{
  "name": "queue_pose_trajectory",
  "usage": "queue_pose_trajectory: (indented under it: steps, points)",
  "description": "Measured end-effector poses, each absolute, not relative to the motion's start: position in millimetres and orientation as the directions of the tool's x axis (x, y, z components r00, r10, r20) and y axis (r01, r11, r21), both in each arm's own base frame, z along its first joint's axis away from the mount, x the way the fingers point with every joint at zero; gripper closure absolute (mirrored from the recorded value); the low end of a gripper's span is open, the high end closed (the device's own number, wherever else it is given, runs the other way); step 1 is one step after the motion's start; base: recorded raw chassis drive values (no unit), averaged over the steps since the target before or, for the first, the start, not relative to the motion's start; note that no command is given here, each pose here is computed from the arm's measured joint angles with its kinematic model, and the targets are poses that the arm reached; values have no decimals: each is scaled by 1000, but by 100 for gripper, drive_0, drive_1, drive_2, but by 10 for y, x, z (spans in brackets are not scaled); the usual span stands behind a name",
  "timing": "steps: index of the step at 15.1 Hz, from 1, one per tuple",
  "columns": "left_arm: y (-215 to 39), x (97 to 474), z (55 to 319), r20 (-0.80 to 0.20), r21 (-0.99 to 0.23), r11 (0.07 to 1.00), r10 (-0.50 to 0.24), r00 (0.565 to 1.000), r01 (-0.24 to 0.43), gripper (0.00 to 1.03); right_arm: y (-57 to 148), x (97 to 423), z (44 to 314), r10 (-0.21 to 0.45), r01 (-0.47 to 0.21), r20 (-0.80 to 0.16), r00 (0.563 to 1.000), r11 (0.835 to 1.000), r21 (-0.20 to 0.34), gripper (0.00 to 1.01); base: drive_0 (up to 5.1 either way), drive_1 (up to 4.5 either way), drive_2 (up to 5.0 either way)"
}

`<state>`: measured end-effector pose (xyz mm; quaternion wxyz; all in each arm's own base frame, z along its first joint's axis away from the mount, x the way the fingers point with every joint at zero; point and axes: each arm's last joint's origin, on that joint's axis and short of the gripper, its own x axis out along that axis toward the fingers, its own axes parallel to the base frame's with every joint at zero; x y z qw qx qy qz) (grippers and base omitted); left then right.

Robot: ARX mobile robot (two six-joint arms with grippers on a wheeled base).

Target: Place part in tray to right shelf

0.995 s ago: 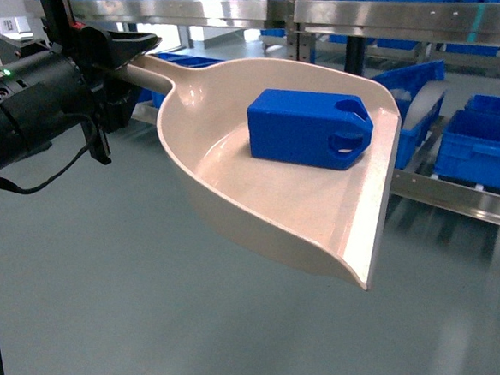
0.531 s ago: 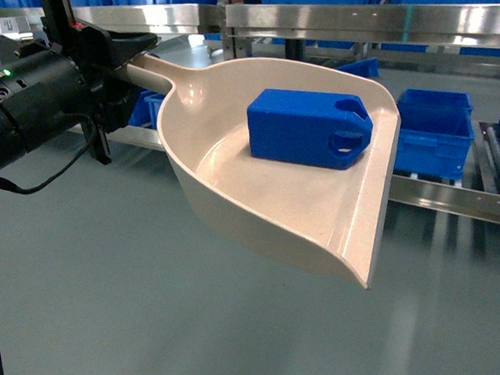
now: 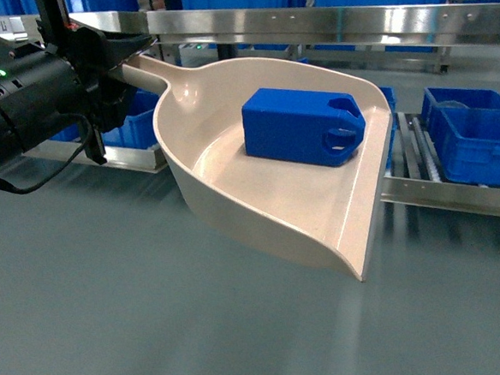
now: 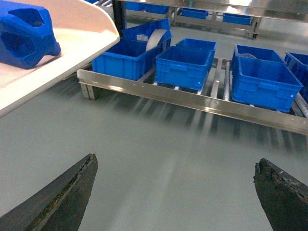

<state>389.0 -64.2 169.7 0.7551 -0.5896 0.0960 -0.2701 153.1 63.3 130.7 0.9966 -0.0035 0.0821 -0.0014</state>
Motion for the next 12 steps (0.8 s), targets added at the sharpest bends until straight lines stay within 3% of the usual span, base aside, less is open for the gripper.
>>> queue_pose_trajectory:
  steps: [12]
  points:
    - [-650, 3888, 1697, 173, -942, 158, -527, 832, 296, 89, 634, 1530, 1307, -3, 2, -164, 987, 1000, -7, 3, -163, -163, -163]
